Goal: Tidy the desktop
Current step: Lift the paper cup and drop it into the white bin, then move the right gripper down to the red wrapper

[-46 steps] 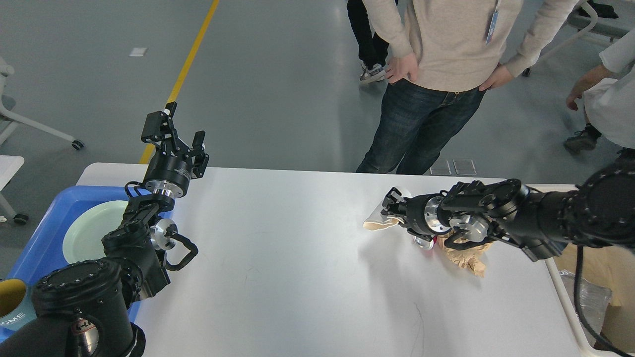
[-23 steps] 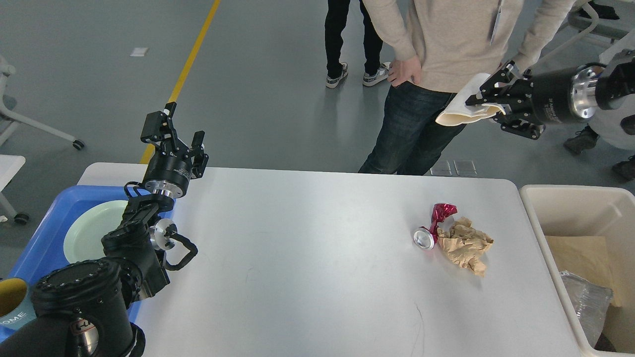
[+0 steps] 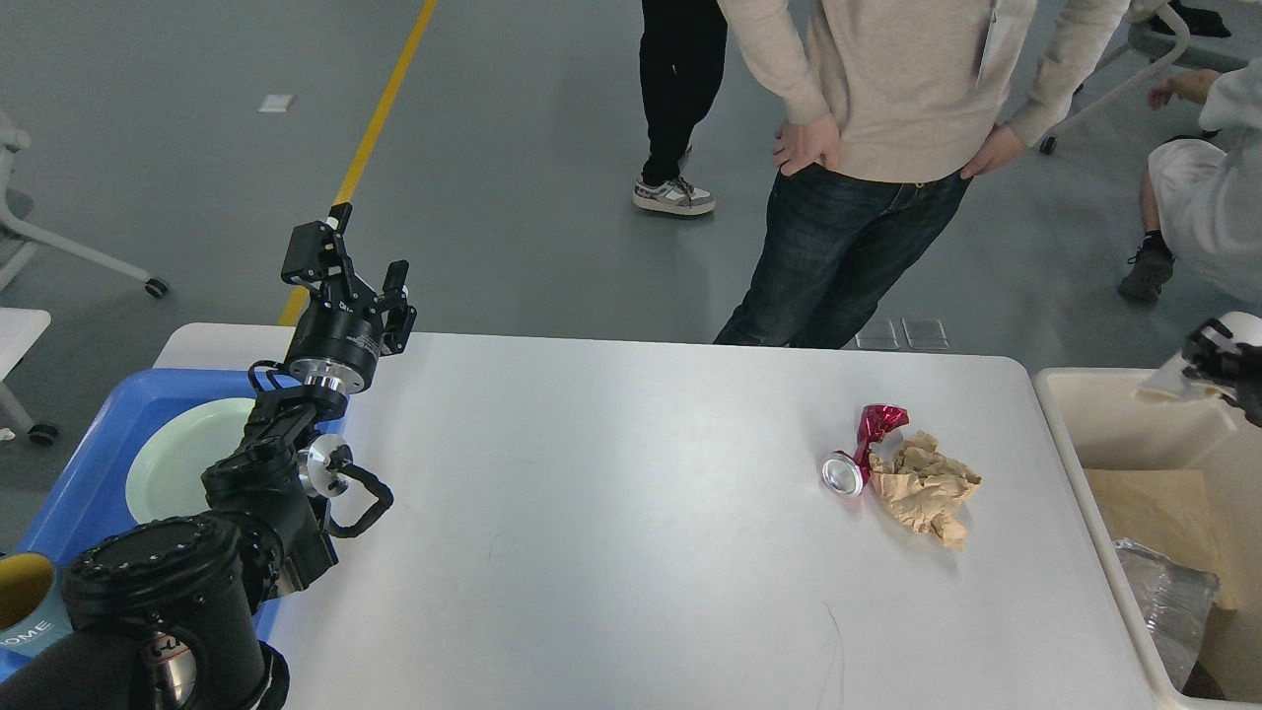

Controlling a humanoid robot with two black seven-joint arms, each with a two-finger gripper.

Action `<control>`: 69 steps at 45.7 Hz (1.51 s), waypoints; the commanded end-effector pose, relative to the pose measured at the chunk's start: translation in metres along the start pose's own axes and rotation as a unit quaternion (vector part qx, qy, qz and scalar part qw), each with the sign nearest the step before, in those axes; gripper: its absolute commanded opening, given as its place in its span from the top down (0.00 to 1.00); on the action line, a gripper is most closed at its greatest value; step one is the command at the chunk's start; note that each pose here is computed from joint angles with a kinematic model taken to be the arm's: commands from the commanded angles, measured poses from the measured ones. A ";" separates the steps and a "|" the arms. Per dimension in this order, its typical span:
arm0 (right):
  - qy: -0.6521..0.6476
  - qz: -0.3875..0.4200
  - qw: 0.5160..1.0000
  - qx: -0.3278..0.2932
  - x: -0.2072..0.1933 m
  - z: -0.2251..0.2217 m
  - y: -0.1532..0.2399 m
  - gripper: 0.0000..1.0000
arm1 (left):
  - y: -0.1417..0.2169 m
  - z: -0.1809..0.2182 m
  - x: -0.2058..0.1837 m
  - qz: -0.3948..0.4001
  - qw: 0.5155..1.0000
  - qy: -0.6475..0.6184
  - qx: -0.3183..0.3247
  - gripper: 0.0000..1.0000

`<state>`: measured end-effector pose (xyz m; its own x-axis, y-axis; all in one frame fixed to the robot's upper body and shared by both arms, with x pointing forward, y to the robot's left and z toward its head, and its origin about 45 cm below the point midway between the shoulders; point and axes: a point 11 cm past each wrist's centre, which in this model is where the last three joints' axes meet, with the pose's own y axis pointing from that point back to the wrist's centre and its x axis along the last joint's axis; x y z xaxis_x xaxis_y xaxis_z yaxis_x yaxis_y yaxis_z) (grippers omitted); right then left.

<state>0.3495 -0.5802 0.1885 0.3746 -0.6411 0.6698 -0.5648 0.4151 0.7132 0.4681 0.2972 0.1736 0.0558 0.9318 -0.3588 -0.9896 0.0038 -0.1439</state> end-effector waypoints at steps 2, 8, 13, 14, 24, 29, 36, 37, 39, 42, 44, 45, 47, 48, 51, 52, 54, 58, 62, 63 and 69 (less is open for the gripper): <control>0.015 0.023 0.999 -0.040 -0.027 0.046 -0.019 0.00 | 0.000 0.000 0.000 0.000 1.000 0.000 0.000 0.03; 0.010 0.000 0.998 -0.066 -0.060 0.078 -0.025 0.00 | 0.000 0.000 0.000 0.000 1.000 0.000 0.000 0.03; 0.012 -0.006 0.998 -0.068 -0.069 0.080 -0.026 0.00 | 0.000 0.000 0.000 0.000 1.000 0.000 0.000 0.03; 0.012 -0.006 0.998 -0.068 -0.069 0.080 -0.026 0.00 | 0.000 0.000 0.000 0.000 1.000 0.000 0.000 0.03; 0.030 -0.016 0.998 -0.045 -0.078 0.052 -0.031 0.00 | 0.000 0.000 0.000 0.000 1.000 0.000 0.000 0.03; 0.076 -0.017 0.997 -0.016 -0.067 0.016 -0.030 0.00 | 0.000 0.000 0.000 0.000 1.000 0.000 0.000 0.03; 0.175 -0.024 0.984 0.036 -0.058 -0.052 -0.017 0.00 | 0.000 0.000 0.000 0.000 1.000 0.000 0.000 0.03; 0.188 -0.028 0.981 0.042 -0.058 -0.060 -0.014 0.00 | 0.000 0.000 0.000 0.000 1.000 0.000 0.000 0.03; 0.210 -0.031 0.976 0.057 -0.054 -0.080 -0.006 0.00 | 0.000 0.000 0.000 0.000 1.000 0.000 0.000 0.03; 0.240 -0.036 0.966 0.082 -0.053 -0.113 0.008 0.00 | 0.000 0.000 0.000 0.000 1.000 0.000 0.000 0.03; 0.266 -0.040 0.959 0.094 -0.053 -0.132 0.018 0.00 | 0.000 0.000 0.000 0.000 1.000 0.000 0.000 0.04; 0.278 -0.044 0.954 0.099 -0.055 -0.141 0.024 0.00 | 0.000 0.000 0.000 0.000 1.000 0.000 0.000 0.04; 0.303 -0.051 0.946 0.108 -0.058 -0.158 0.036 0.00 | 0.000 0.000 0.000 0.000 1.000 0.000 0.000 0.04; 0.316 -0.055 0.940 0.113 -0.061 -0.166 0.043 0.00 | 0.000 0.000 0.000 0.000 1.000 0.000 0.000 0.03; 0.353 -0.066 0.925 0.124 -0.070 -0.189 0.063 0.00 | 0.000 0.000 0.000 0.000 1.000 0.000 0.000 0.03; 0.364 -0.071 0.920 0.129 -0.075 -0.196 0.069 0.00 | 0.000 0.000 0.000 0.000 1.000 0.001 0.000 0.03; 0.384 -0.079 0.910 0.137 -0.084 -0.208 0.079 0.00 | 0.000 0.000 0.000 0.000 1.000 0.001 0.000 0.03; 0.407 -0.111 0.895 0.143 -0.096 -0.224 0.101 0.00 | 0.000 0.000 0.000 0.000 1.000 0.000 0.000 0.03; 0.423 -0.167 0.880 0.138 -0.094 -0.245 0.133 0.00 | 0.000 0.000 0.000 0.000 1.000 0.000 0.000 0.04; 0.428 -0.183 0.875 0.132 -0.093 -0.248 0.141 0.00 | 0.000 0.000 0.000 0.000 1.000 0.000 0.000 0.04; 0.454 -0.253 0.848 0.106 -0.096 -0.264 0.175 0.00 | 0.000 0.000 0.000 0.000 1.000 0.000 0.000 0.03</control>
<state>0.4163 -0.2966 0.2842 0.9299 0.0712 0.3608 -0.3645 0.0469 0.9300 0.4681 0.2968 0.1735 0.0562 0.9315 -0.3594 -0.9896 0.0042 -0.1437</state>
